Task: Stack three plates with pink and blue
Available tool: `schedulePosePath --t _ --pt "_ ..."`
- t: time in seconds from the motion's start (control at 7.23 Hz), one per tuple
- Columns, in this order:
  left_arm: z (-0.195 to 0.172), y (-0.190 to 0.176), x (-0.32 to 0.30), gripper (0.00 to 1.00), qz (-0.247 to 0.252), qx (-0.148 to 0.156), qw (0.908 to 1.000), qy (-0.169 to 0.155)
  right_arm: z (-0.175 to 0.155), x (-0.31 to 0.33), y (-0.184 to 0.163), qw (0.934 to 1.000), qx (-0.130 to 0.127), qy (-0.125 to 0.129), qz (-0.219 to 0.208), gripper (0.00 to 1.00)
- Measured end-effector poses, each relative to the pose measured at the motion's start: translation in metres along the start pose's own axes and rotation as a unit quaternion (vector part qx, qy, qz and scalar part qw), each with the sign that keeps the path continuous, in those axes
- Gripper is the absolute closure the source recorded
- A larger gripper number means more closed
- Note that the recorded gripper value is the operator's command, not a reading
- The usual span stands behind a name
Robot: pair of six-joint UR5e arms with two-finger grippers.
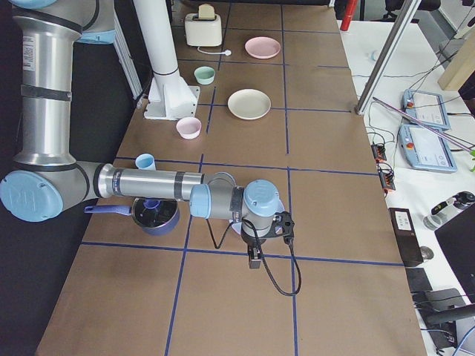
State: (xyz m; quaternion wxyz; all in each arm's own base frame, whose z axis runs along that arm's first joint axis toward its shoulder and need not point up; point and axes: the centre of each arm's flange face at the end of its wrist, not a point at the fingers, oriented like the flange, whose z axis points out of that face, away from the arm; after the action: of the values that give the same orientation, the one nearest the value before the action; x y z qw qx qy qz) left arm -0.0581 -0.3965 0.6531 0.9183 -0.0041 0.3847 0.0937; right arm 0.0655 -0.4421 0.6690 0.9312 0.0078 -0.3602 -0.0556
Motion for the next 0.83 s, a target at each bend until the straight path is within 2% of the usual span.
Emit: schedulePosePath --t 0.41,0.83 --pt "-0.004 -0.005 0.006 0.00 0.008 0.006 0.9999 -0.001 -0.003 -0.003 -0.001 1.0000 0.004 0.000 -0.004 0.00" --pt "-0.030 -0.047 0.024 0.00 0.049 0.047 0.9977 -0.005 -0.007 -0.009 -0.004 0.9999 0.008 0.001 -0.010 0.00"
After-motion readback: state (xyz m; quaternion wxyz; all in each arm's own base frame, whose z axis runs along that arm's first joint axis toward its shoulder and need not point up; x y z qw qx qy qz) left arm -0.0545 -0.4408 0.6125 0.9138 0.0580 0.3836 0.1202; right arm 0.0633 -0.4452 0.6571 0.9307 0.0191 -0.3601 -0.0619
